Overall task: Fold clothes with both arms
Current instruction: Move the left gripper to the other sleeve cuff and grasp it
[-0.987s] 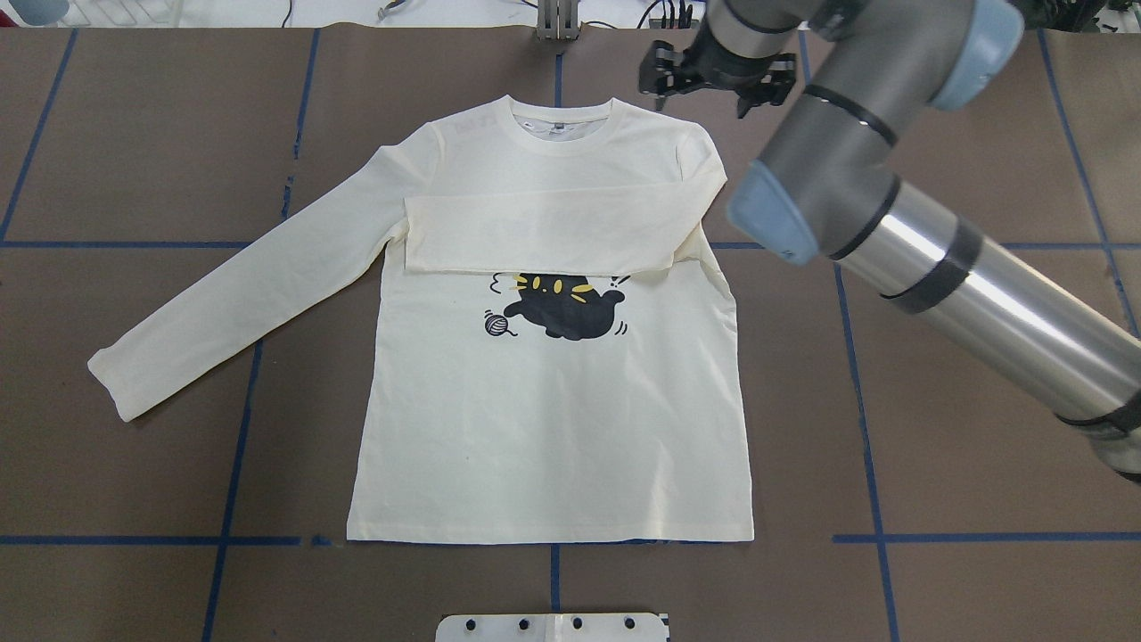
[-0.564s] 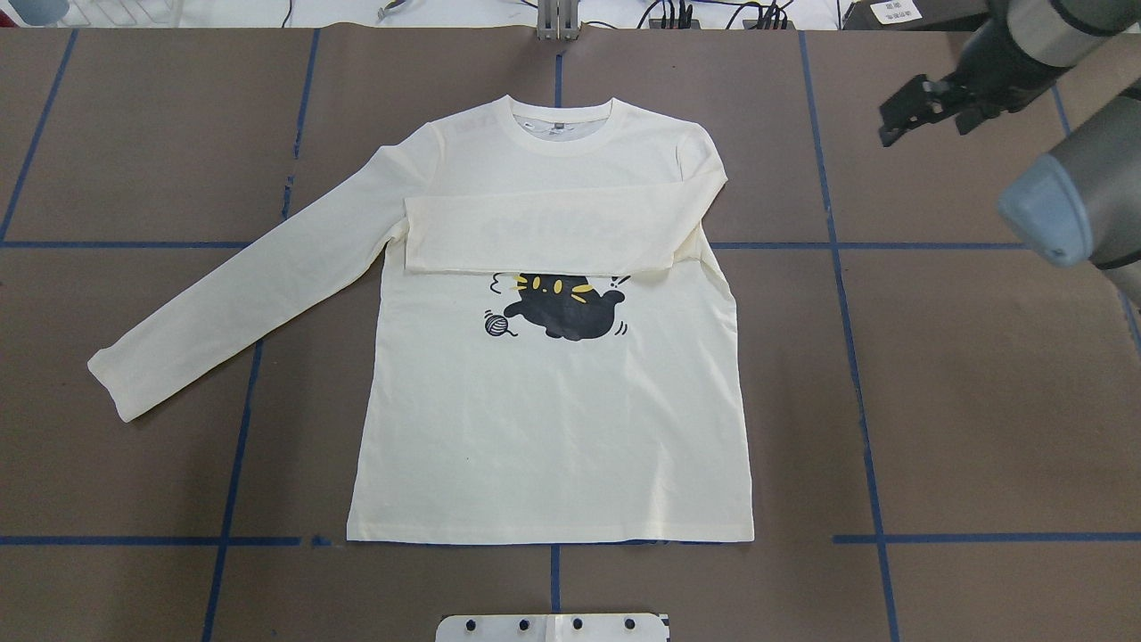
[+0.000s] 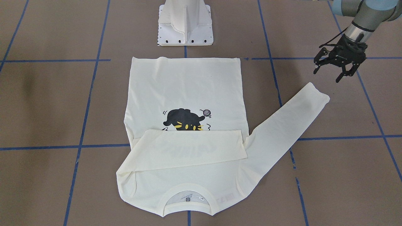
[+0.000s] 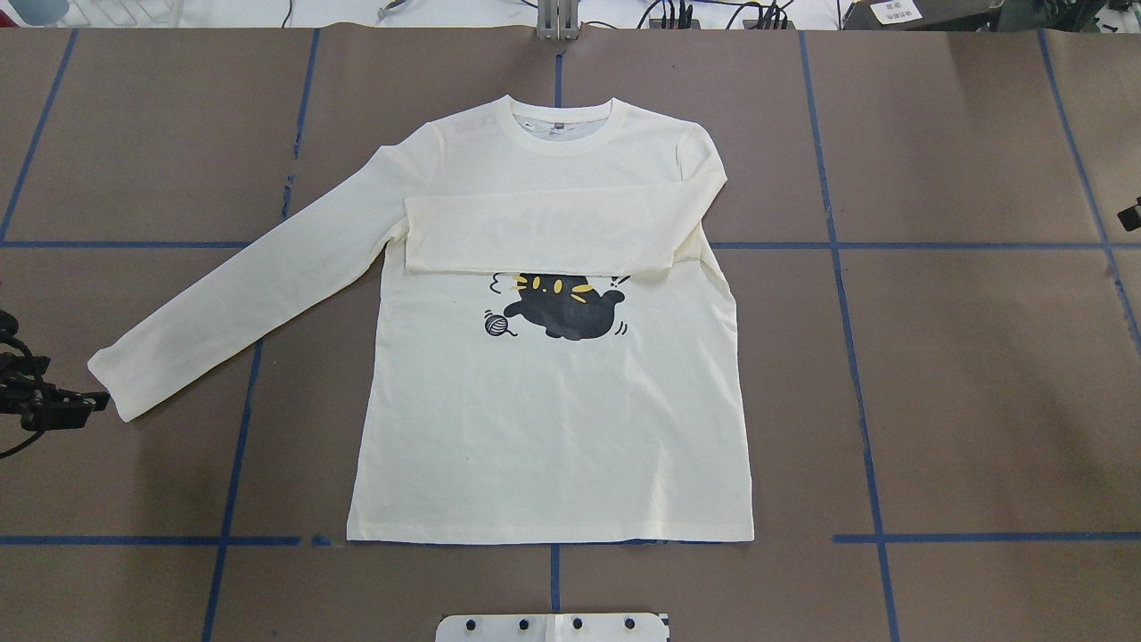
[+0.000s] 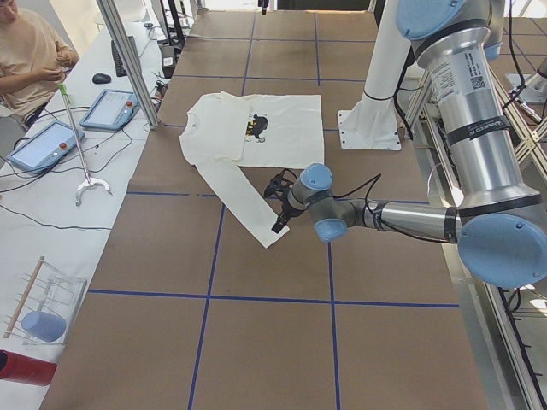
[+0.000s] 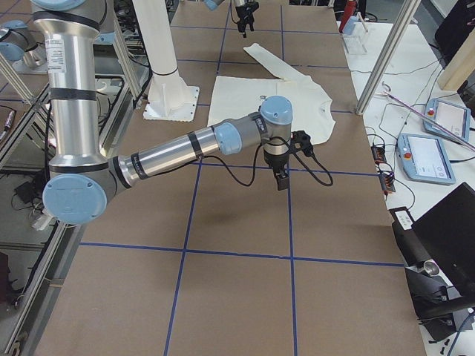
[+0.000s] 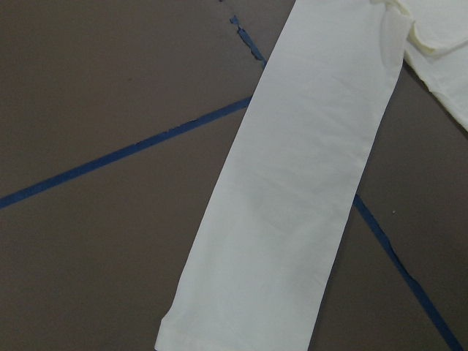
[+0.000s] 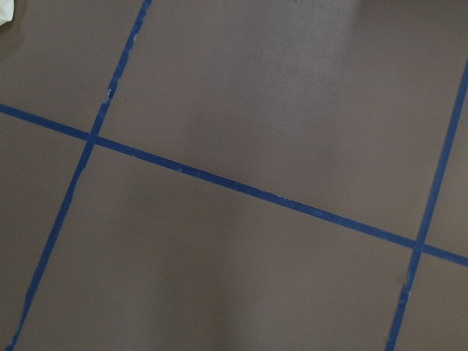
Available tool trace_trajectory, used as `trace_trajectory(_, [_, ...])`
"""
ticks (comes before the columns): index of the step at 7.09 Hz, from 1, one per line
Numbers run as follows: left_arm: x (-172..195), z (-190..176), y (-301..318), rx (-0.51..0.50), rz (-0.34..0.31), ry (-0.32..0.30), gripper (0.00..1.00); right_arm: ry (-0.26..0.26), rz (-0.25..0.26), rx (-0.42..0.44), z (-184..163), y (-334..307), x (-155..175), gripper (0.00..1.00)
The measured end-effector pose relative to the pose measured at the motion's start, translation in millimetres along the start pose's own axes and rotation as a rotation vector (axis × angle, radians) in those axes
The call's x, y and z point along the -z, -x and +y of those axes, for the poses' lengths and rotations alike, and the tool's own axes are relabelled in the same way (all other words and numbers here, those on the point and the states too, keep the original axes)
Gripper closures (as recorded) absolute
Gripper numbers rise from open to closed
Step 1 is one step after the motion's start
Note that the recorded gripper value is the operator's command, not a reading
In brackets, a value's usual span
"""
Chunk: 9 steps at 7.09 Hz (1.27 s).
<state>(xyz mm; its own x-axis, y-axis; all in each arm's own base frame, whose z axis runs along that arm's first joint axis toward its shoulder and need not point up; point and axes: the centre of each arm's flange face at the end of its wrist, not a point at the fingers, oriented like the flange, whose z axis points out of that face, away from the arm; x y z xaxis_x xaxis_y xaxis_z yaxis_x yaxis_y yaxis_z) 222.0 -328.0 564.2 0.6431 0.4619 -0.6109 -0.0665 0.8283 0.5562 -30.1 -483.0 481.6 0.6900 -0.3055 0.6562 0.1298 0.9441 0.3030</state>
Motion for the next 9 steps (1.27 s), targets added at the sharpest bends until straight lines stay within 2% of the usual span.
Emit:
trace_trajectory(1, [-17.1,13.1,-6.5,-0.009,-0.029,0.016,0.08,-0.001,-0.002,0.0,8.6,-5.3,3.0,0.0])
trace_trajectory(2, [-29.1,22.9,-12.8,-0.021,-0.045,0.028,0.24,-0.003,-0.002,-0.001,12.3,-7.2,5.4,0.0])
trace_trajectory(7, [-43.4,28.8,-26.0,-0.046,-0.042,0.041,0.28,-0.012,0.002,-0.012,17.9,-12.4,11.4,0.0])
trace_trajectory(9, [-45.2,26.9,-27.5,-0.047,-0.039,0.04,0.42,-0.013,0.002,-0.014,19.0,-12.9,12.0,0.0])
